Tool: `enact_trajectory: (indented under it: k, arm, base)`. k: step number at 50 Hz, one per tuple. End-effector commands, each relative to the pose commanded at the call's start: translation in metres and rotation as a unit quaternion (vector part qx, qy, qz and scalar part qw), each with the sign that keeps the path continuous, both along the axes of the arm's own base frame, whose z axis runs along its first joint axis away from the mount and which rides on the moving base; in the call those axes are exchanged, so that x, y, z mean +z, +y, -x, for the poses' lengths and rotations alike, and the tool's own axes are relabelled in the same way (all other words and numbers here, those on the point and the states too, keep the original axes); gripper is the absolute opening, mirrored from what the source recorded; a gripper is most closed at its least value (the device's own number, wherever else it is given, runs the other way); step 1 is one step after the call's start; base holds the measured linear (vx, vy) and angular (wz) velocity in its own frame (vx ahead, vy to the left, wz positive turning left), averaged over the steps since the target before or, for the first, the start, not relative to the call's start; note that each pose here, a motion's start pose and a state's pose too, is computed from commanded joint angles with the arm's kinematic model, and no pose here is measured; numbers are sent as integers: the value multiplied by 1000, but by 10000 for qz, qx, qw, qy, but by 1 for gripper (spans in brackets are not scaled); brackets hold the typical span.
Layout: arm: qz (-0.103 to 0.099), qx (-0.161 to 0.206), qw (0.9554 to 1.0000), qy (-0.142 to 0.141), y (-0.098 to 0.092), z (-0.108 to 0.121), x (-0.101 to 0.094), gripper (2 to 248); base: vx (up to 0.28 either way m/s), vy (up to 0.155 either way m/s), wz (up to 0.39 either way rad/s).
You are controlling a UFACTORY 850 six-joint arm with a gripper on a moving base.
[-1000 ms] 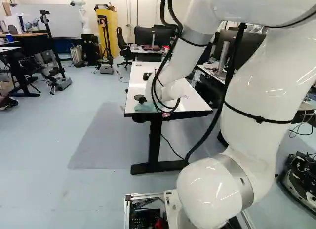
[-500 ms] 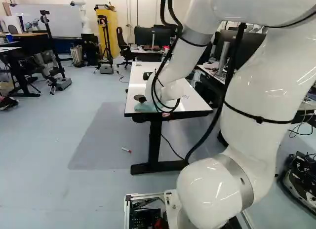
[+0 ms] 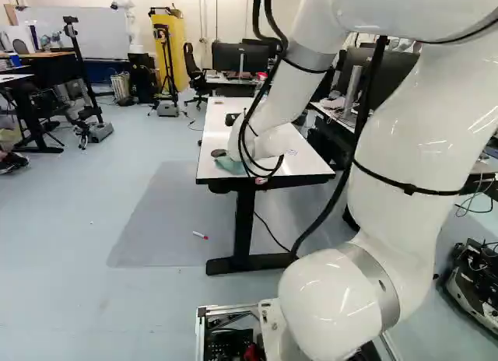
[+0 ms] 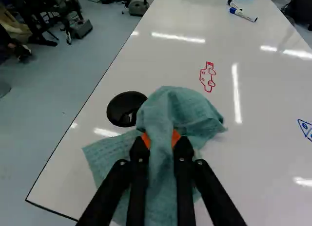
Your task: Clean the table with the green towel
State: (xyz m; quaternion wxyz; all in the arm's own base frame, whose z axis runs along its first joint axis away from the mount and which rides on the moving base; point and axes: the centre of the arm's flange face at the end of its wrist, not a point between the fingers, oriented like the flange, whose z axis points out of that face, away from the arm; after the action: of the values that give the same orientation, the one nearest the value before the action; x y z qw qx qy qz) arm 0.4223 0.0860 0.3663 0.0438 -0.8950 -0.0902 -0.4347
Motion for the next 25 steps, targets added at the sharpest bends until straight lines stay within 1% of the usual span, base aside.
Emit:
enact_trajectory:
  k: [1, 2, 12, 25]
  arm:
    - [0, 0, 10000, 0, 0, 0, 0, 78]
    - [0, 0, 10000, 0, 0, 0, 0, 47]
    - [-1, 0, 10000, -7, 0, 0, 1, 44]
    - [-27, -18, 9999, -136, -2, 3, 12, 44]
  base:
    - [0, 0, 0]
    - [0, 0, 0]
    - [0, 0, 0]
    - [0, 0, 0]
